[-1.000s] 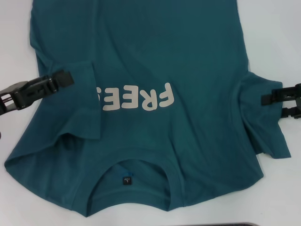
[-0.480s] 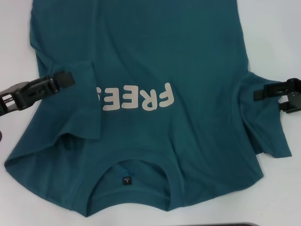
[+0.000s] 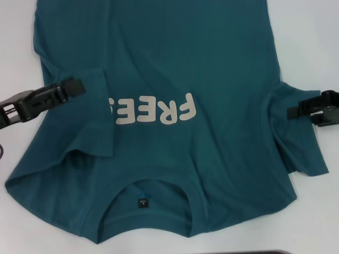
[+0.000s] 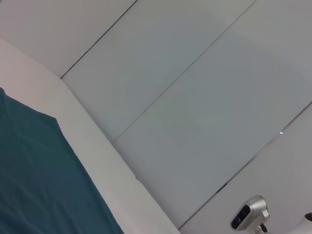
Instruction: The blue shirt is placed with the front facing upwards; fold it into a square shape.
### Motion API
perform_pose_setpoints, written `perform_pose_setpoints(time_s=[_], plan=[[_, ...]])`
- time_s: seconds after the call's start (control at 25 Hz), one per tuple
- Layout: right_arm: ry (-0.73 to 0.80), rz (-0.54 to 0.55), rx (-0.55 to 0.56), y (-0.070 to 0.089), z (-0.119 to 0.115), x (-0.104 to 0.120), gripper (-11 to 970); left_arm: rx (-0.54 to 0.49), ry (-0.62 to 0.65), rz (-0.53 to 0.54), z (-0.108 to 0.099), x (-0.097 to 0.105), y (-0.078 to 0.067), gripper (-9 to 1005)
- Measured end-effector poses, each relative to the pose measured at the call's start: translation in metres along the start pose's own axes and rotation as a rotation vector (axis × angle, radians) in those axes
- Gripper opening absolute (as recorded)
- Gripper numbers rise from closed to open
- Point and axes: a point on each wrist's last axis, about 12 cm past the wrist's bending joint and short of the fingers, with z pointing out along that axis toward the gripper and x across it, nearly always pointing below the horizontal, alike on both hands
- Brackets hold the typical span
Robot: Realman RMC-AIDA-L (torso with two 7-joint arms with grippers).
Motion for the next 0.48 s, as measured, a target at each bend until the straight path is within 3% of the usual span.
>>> perform_pose_setpoints(time_s=[0.28, 0.48], plan=[[0.002, 0.002, -0.001, 0.0003, -0.0008, -0.0003, 534, 0.000, 0.000, -0.007, 0.0008, -0.0010, 0.0001, 660], [0.007, -0.005, -0.001, 0.0010, -0.0038, -0.0011, 298, 0.000, 0.000, -0.008, 0.0010, -0.0009, 0.0002, 659]])
